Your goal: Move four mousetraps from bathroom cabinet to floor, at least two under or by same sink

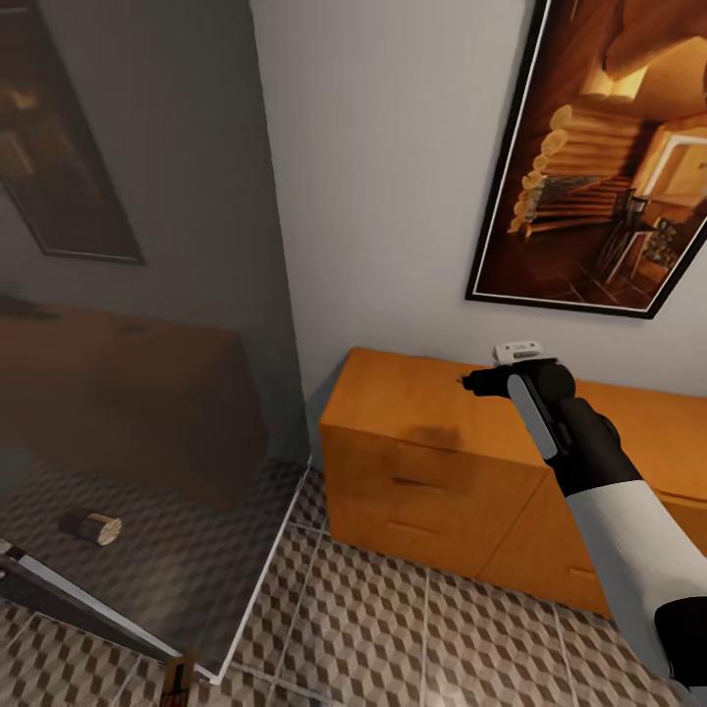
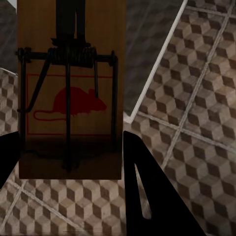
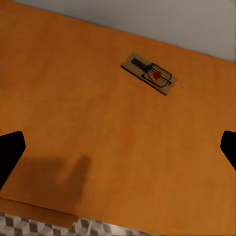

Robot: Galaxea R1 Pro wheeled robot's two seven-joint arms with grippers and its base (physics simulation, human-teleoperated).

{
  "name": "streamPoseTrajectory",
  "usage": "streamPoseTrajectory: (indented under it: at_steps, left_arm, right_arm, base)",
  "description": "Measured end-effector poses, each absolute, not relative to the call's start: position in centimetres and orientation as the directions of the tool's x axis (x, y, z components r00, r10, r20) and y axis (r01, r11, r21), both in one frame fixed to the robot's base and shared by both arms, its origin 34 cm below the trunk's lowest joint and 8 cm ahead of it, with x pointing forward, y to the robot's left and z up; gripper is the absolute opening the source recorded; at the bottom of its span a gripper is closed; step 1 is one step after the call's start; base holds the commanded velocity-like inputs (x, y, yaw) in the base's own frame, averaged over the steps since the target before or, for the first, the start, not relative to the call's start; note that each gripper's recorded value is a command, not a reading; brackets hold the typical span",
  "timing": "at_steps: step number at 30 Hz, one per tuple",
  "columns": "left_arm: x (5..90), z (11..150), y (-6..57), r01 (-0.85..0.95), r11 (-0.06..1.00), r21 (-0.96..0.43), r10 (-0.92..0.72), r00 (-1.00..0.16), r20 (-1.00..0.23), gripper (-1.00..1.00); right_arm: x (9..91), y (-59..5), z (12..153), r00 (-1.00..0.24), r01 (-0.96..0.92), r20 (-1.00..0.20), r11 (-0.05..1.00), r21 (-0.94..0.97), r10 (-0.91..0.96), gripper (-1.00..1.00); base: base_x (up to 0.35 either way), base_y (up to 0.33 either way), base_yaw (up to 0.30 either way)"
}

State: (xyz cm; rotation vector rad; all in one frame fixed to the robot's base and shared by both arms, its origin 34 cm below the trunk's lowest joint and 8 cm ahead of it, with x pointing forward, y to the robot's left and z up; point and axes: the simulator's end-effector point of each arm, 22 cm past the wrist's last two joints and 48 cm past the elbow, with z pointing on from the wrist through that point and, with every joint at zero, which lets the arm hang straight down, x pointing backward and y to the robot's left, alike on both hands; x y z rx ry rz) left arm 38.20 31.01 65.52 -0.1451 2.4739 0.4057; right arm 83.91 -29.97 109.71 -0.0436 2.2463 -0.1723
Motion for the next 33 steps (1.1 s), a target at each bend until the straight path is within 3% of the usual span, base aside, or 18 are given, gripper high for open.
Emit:
streamPoseTrajectory:
  at_steps: [22,33]
  left_arm:
    - [38.1,65.4,31.0,-0.198,0.947,0.254,-0.008,-0.803,-0.595,-1.00]
    - [37.8,65.2,31.0,-0.195,0.947,0.255,-0.008,-0.809,-0.588,-1.00]
  right_arm:
    - [83.7,-29.9,108.6,-0.647,0.022,-0.757,0.990,-0.140,-0.092,1.00]
    - [83.7,-29.8,107.4,-0.662,0.019,-0.743,0.990,-0.139,-0.092,1.00]
  base:
    - [0.000,-0.218,0.019]
    - [0.000,-0.213,0.113]
